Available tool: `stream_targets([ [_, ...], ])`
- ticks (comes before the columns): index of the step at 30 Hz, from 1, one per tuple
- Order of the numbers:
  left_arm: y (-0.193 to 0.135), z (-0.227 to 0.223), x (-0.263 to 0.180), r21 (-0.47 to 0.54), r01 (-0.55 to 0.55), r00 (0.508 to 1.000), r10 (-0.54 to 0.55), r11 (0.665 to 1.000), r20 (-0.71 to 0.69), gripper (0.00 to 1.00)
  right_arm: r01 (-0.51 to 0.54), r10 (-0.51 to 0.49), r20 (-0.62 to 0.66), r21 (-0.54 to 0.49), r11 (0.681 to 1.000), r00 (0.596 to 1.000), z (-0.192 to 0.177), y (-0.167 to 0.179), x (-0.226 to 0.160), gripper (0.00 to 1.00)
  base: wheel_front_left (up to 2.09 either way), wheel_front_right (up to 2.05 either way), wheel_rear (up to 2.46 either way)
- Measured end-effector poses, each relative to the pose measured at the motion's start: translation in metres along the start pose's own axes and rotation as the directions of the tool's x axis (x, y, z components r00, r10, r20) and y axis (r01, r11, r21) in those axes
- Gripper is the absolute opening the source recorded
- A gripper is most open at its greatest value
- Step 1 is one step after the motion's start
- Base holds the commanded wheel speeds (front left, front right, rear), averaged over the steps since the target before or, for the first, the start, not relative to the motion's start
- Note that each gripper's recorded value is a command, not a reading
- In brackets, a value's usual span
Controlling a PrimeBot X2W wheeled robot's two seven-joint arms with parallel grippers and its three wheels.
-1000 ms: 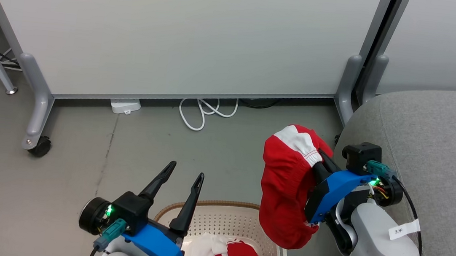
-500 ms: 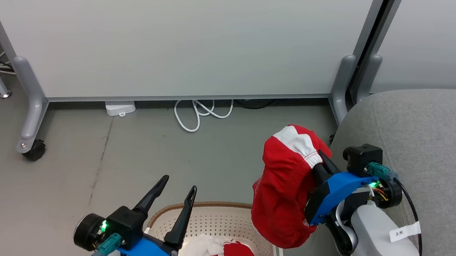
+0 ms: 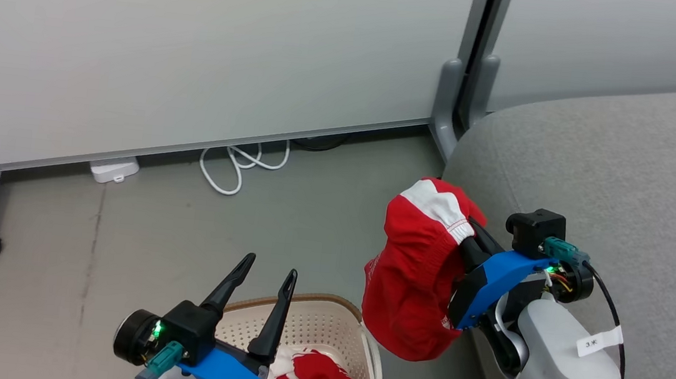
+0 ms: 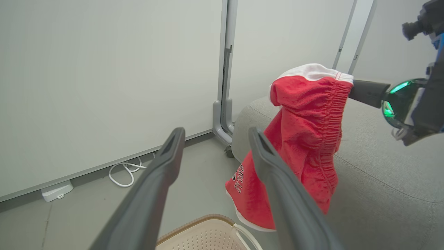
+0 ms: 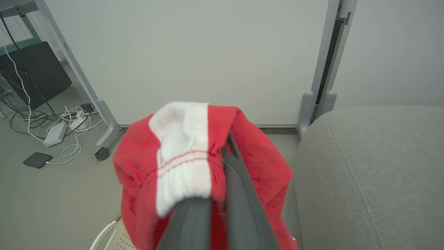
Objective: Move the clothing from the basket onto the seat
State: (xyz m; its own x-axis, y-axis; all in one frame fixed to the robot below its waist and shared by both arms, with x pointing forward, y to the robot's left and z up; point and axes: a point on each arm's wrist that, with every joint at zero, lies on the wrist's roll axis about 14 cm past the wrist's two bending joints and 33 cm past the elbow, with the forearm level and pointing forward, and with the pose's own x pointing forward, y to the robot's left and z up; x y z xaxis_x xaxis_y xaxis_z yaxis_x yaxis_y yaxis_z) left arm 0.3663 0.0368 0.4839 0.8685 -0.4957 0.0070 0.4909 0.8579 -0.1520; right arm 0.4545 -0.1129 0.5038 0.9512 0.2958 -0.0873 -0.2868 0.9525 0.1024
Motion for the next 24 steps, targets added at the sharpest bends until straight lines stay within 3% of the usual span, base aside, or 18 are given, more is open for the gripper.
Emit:
stream_targets([
  [11, -0.045, -0.007, 0.035, -0.007, 0.177, 0.984, -0.177, 0.984, -0.021, 1.0, 0.165, -0.165, 0.013, 0.02, 0.986, 0.986, 0.0, -0.059, -0.038, 0.0, 0.0, 0.0, 0.0],
  [24, -0.101, -0.019, 0.062, -0.026, 0.365, 0.93, -0.366, 0.931, -0.047, 1.0, 0.352, -0.354, 0.026, 0.049, 0.935, 0.935, -0.001, -0.117, -0.092, 0.0, 0.0, 0.0, 0.0],
])
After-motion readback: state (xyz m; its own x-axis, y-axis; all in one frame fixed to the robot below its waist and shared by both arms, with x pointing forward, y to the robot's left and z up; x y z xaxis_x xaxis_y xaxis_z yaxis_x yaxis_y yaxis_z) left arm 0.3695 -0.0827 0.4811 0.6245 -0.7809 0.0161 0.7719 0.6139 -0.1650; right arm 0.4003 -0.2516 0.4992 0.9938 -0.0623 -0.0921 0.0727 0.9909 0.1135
